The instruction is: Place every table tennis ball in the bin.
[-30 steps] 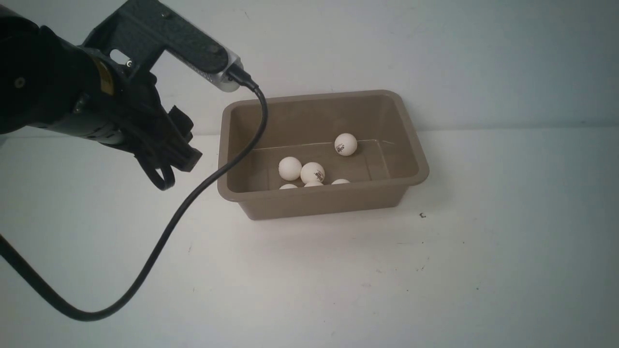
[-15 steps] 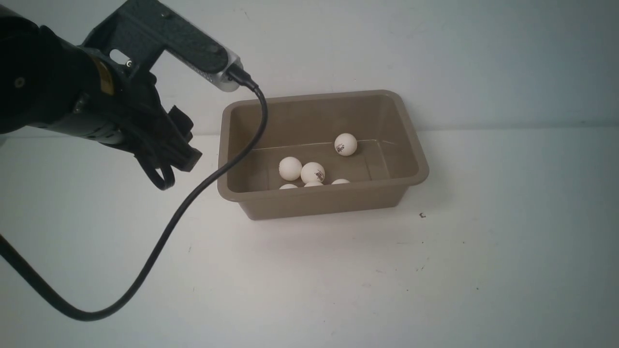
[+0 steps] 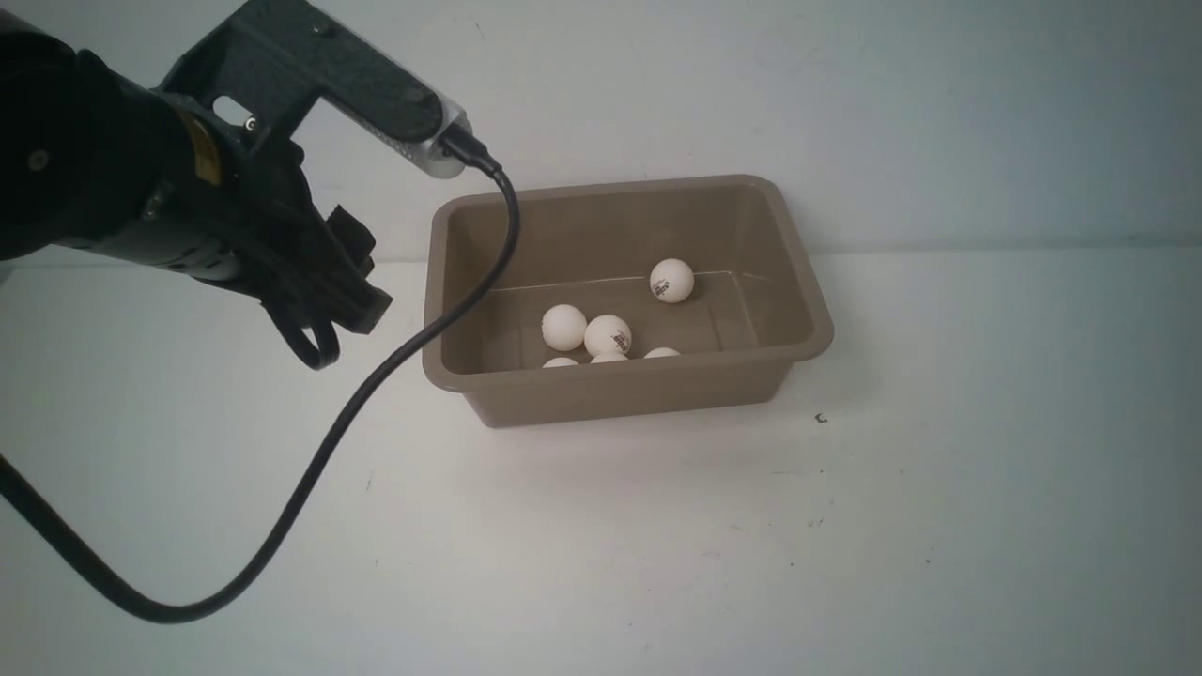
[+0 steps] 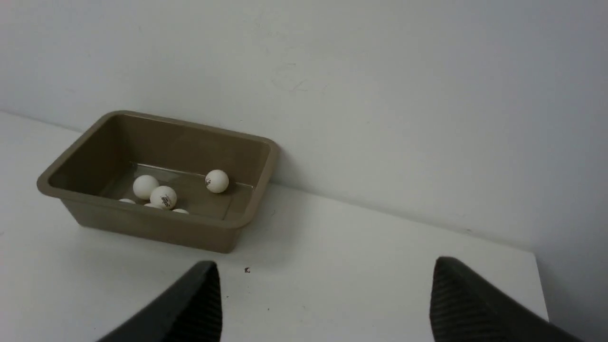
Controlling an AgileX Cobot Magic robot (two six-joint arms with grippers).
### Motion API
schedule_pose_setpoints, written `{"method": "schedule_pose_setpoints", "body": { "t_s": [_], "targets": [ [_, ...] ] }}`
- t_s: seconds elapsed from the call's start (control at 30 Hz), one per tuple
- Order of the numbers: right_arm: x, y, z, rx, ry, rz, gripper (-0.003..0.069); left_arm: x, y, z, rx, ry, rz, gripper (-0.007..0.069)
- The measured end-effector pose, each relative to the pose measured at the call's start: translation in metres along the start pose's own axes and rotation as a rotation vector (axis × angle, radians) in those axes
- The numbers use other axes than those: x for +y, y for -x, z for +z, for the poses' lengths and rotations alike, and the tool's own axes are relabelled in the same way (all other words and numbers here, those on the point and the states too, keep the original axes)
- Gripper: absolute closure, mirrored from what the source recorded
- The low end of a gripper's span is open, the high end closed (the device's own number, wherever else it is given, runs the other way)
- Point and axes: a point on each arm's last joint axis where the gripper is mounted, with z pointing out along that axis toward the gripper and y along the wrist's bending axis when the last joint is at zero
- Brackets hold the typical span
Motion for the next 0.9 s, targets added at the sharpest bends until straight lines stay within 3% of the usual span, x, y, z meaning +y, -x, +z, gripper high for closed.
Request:
{"method": "schedule_pose_setpoints", "body": {
  "t_s": [0.23,0.53,0.9],
  "targets": [
    [0.008,-0.041,-0.024,-0.112,-0.011,0.008,0.0125,0.000,0.000,0.000,0.000,0.000,0.000,0.0210],
    [0.020,-0.111,0.056,-0.134,0.017,0.103,0.0125,0.000,0.000,0.000,0.000,0.000,0.000,0.0210],
    [0.027,-0.169,0.100,-0.076,0.005,0.116,0.0125,0.000,0.000,0.000,0.000,0.000,0.000,0.0210]
  ]
}}
